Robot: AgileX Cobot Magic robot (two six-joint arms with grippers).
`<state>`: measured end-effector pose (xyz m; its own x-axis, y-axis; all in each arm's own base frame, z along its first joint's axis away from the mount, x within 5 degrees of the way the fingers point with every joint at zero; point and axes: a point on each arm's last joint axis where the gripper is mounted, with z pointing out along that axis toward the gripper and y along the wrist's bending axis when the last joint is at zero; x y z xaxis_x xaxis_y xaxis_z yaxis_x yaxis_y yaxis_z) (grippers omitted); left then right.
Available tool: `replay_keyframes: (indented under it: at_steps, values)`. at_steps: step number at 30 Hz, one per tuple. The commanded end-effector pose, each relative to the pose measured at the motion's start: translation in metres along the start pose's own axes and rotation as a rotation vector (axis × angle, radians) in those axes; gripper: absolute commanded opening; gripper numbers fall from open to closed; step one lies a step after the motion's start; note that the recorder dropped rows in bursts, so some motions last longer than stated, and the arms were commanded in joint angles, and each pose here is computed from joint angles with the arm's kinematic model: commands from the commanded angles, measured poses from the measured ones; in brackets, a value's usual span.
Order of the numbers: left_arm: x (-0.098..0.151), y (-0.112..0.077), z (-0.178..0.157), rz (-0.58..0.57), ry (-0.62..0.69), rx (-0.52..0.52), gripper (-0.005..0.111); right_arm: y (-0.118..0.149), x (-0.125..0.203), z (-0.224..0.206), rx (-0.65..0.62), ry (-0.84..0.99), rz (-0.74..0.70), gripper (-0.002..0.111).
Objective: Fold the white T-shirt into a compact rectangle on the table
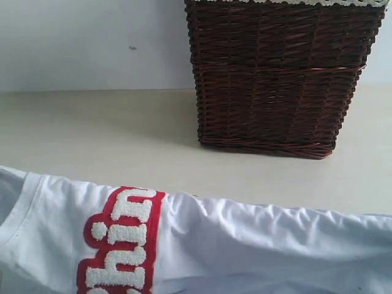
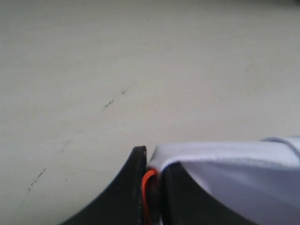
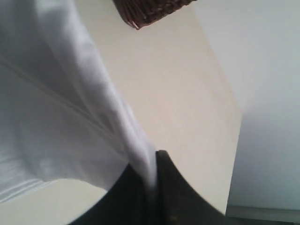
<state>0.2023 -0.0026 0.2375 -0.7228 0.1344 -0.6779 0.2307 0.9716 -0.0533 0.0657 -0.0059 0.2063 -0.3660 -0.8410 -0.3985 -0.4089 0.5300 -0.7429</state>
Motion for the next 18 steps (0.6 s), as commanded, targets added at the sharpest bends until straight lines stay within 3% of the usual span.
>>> replay_keyframes:
  at_steps: [1,4,10,15,18]
  values:
    - [-0.004,0.012,0.013,-0.036,-0.045,-0.077,0.0,-0.018,0.001,0.011,0.121,0.016,0.021,0.0]
    - [-0.004,0.018,0.026,-0.05,-0.033,-0.108,0.0,-0.03,0.002,0.021,0.184,0.017,0.127,0.0]
    - [0.002,0.025,0.051,-0.06,0.021,-0.133,0.0,-0.034,0.012,0.049,0.112,0.097,0.285,0.0]
    - [0.001,0.027,0.068,-0.036,0.003,-0.185,0.0,-0.036,0.022,0.067,0.106,0.184,0.298,0.0]
    - [0.003,0.029,0.075,-0.036,0.015,-0.197,0.0,-0.038,0.027,0.075,0.113,0.225,0.297,0.009]
